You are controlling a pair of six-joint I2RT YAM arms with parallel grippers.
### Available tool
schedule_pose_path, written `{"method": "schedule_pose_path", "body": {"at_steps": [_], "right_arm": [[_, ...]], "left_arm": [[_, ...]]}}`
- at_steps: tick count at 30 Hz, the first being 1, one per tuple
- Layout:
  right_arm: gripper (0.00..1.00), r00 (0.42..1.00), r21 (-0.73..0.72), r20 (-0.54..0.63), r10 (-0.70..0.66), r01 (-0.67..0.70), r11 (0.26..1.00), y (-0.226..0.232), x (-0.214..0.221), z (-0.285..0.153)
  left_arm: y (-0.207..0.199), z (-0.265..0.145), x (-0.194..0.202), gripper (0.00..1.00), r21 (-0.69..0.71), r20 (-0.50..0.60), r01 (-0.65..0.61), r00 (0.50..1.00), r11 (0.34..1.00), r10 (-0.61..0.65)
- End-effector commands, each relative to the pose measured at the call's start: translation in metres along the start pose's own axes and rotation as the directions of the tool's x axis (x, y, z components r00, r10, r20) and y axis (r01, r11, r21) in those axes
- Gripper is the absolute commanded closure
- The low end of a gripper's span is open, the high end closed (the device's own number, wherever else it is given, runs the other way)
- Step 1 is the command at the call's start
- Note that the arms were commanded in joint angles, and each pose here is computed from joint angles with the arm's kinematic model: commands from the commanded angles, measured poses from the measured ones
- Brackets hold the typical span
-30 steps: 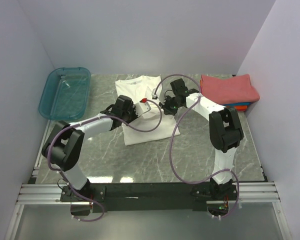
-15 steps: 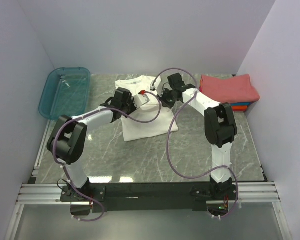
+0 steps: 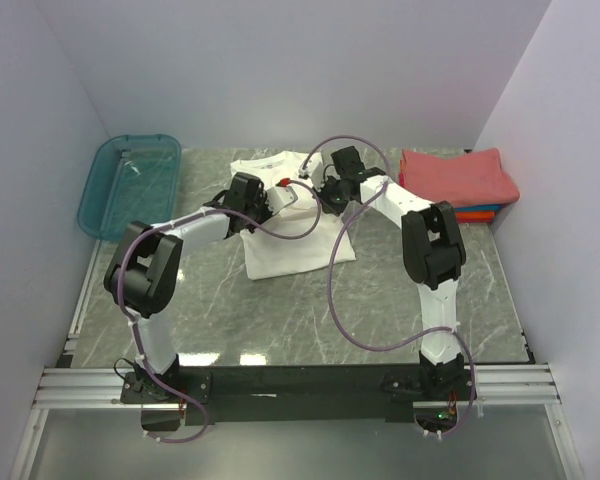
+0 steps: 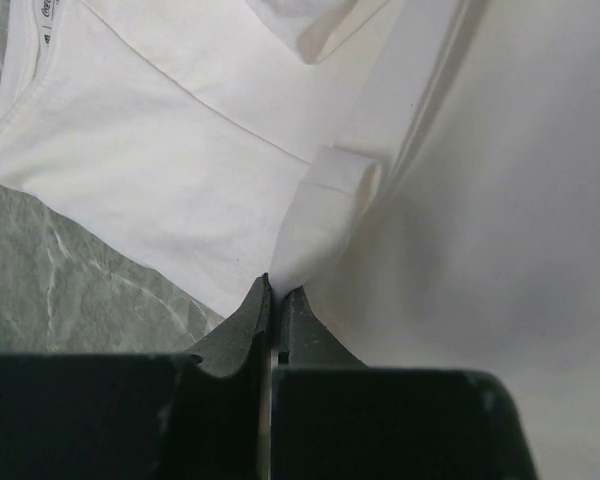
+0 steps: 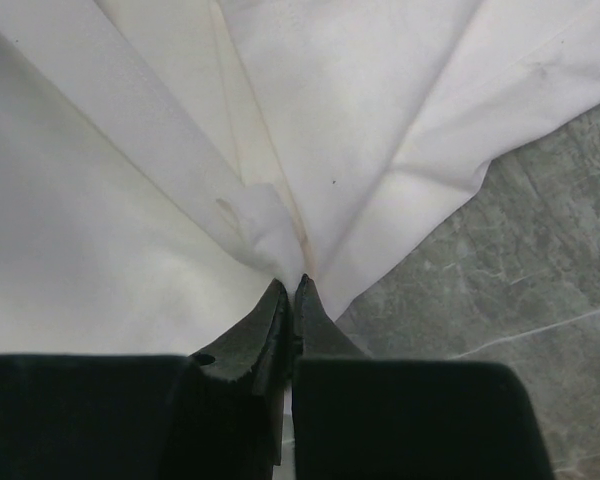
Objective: Fold and stack the t-shirts
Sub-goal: Fold the tshirt
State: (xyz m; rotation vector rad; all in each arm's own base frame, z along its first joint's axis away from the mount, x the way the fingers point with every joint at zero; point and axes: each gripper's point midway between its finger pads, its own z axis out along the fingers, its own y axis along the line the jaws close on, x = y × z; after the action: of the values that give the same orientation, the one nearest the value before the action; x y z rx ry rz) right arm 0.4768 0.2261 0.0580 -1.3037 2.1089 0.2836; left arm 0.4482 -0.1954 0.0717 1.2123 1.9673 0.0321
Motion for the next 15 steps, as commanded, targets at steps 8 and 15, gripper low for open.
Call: {"method": "schedule_pose_path", "body": {"at_steps": [8, 15], "right_arm": [[1.0, 0.998, 0.079, 0.054, 0.021, -0.026, 0.997, -0.024, -0.024, -0.007], [1.0, 0.998, 0.094, 0.059, 0.027, -0.032, 0.995, -0.029, -0.028, -0.004]], "left_arm": [[0.024, 0.003, -0.017, 1.0, -0.041, 0.059, -0.001, 0.998, 0.999, 0.003], [0.031, 0.007, -0.022, 1.0, -0.051, 0.06, -0.006, 0.998, 0.999, 0.009]]}}
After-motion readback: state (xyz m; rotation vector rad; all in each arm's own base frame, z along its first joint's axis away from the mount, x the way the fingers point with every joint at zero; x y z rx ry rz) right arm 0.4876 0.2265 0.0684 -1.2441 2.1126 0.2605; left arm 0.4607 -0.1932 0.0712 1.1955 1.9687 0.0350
